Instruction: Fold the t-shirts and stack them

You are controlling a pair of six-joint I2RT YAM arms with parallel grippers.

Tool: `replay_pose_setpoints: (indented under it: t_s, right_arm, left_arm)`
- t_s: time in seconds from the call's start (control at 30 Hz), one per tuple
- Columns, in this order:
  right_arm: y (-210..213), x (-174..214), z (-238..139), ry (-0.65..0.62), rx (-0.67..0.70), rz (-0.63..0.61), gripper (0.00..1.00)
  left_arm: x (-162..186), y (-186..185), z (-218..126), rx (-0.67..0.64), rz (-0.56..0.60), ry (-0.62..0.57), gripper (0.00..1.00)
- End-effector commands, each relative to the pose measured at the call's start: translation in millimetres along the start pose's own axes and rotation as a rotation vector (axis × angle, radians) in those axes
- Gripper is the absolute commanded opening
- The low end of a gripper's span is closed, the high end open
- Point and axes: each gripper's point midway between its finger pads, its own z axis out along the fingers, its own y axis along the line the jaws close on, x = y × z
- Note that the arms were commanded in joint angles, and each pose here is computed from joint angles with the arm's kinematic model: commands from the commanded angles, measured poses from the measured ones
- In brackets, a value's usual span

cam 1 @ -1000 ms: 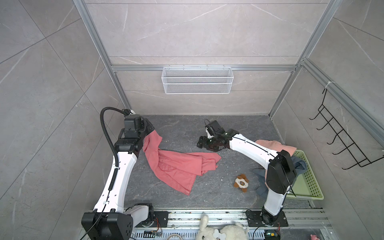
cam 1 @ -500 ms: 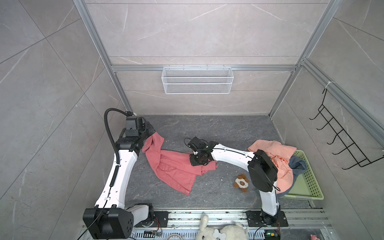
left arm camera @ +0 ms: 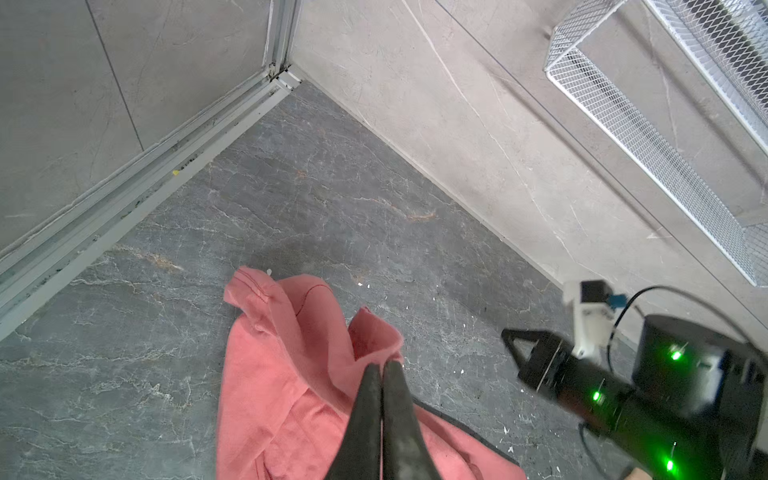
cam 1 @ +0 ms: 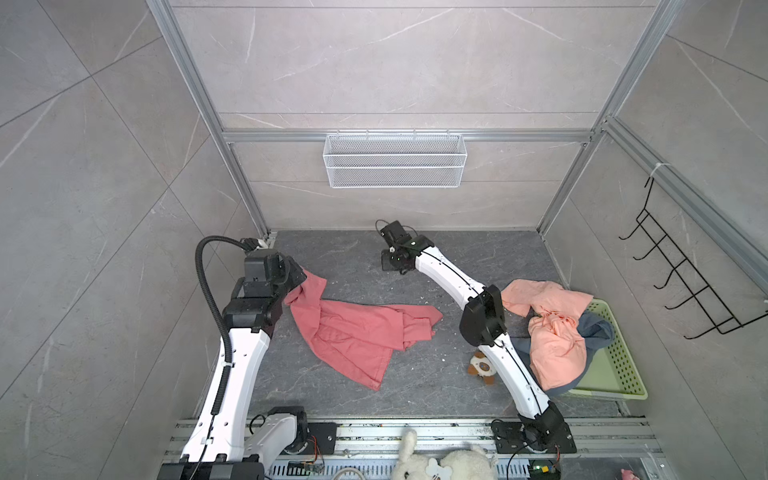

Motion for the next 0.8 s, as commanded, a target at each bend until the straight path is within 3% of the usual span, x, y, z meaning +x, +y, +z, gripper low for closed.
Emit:
replay_pose_setpoints:
  t_s: [0.0,0.07,0.13,0.17,0.2,0.23,0.33,0.6,0.77]
  right_arm:
    - [-16.6,-1.7,-9.9,0.037,-0.025,0.027,0.08]
    - [-14.0,5.9,-21.2,0.097,-0.027,0.005,0.15]
    - [-0.6,19.4,-39.2,0.13,-0.018,-0.113,0.22]
    - [7.6,24.3,-48.2,0.131,-0.024,-0.167,0.28]
    - [17.1,34.1,-61.3,0.134,-0.033,-0.235,0.41]
    - [23.4,42.8,-70.9,0.139,-0.046,-0.264,0.5]
    - [32.4,63.4,-97.4,0.166,-0.098,-0.26,0.62]
    - [26.4,142.5,-139.2,0.255,-0.146,-0.208,0.86]
    - [4.0,197.6,-131.5,0.346,-0.074,-0.238,0.88]
  left_arm:
    - [-9.8,0.2,-8.2,0.014,-0.052,-0.06,0.0]
    - [-6.7,2.7,-7.4,0.012,-0.065,-0.059,0.0]
    - [-4.2,4.7,-5.1,0.004,-0.071,-0.051,0.0]
    - [-3.8,5.1,-4.3,0.002,-0.072,-0.049,0.0]
    - [-3.5,4.9,-2.6,0.0,-0.073,-0.046,0.0]
    - [-2.9,5.0,-0.3,-0.003,-0.075,-0.04,0.0]
    - [-1.5,3.5,6.5,-0.005,-0.076,-0.022,0.0]
    - [3.4,-3.4,27.6,-0.008,-0.05,0.049,0.0]
    - [-0.6,-10.6,36.6,-0.002,-0.017,0.075,0.0]
